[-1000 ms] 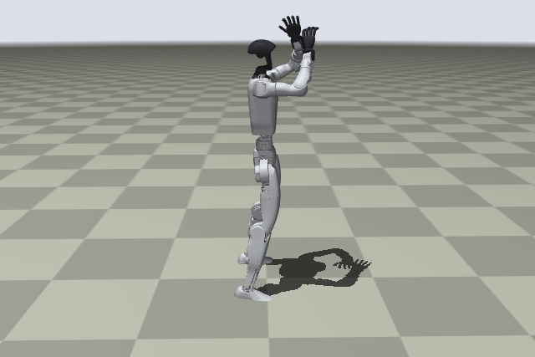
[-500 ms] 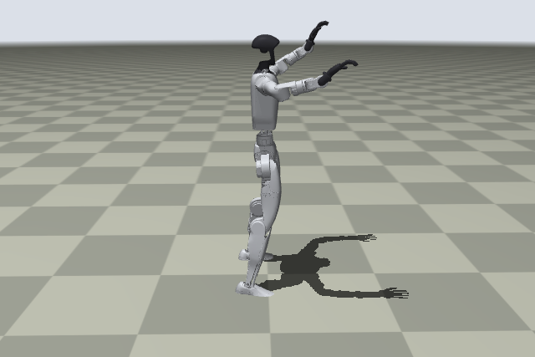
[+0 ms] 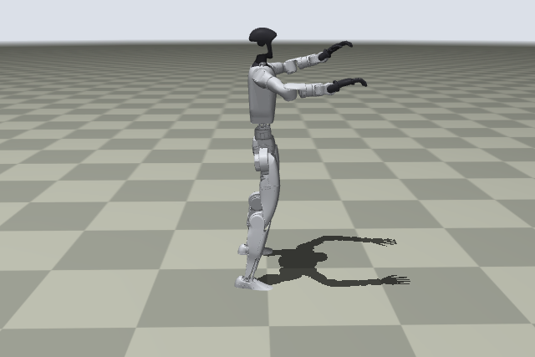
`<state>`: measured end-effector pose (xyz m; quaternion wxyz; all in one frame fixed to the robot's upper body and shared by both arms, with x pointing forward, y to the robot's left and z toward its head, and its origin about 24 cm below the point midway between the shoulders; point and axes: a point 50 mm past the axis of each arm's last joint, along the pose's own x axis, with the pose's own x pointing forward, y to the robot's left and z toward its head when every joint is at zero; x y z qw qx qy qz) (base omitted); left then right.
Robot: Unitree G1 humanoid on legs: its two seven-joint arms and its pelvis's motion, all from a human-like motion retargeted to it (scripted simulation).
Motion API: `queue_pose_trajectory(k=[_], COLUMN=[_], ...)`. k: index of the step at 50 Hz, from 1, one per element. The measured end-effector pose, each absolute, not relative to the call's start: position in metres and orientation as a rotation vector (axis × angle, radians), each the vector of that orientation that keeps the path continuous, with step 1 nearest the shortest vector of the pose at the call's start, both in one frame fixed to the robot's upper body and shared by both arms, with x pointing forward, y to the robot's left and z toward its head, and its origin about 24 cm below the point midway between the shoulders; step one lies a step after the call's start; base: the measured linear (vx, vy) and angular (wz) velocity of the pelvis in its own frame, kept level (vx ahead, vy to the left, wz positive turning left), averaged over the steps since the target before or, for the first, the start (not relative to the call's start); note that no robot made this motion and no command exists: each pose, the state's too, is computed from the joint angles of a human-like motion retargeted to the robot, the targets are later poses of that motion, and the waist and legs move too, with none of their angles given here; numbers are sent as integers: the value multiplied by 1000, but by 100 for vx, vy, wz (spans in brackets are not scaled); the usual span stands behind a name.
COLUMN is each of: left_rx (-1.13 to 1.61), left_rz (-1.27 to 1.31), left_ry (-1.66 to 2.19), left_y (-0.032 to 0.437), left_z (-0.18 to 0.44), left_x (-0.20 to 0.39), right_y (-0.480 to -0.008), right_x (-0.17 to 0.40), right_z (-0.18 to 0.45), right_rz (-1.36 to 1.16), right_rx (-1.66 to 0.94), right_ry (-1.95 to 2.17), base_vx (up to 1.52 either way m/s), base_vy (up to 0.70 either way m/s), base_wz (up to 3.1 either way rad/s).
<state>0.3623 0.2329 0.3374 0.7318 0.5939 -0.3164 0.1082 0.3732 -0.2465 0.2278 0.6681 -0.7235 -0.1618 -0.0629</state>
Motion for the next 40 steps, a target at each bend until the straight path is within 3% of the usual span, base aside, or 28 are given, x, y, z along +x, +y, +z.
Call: queue_pose_trajectory(k=[4, 9, 14, 18, 24, 30, 35, 40], left_rx=[1206, 885, 580, 440, 341, 469, 811, 1003], left_rz=[31, -118, -256, -319, -350, -179, 77, 381], left_ry=[-1018, -1482, -1730, -1769, -1571, -1212, -896, -818], left_y=[154, 82, 49, 40, 50, 104, 188, 268], left_z=[365, 433, 474, 486, 475, 420, 366, 374], left_x=[340, 265, 200, 181, 217, 298, 342, 325], right_y=[-152, -67, -33, -26, -34, -71, -157, -251], right_x=[370, 321, 267, 249, 274, 333, 365, 346], right_z=[248, 330, 393, 419, 409, 333, 266, 279], right_rz=[55, 95, 61, 26, 36, 115, 51, -228], right_rx=[-1544, -1310, -1074, -952, -902, -1022, -1253, -1383], right_ry=[-695, -1188, -1500, -1570, -1422, -1044, -668, -558], base_vx=[0, 0, 0, 0, 0, 0, 0, 0], base_vy=[0, 0, 0, 0, 0, 0, 0, 0], base_wz=[0, 0, 0, 0, 0, 0, 0, 0])
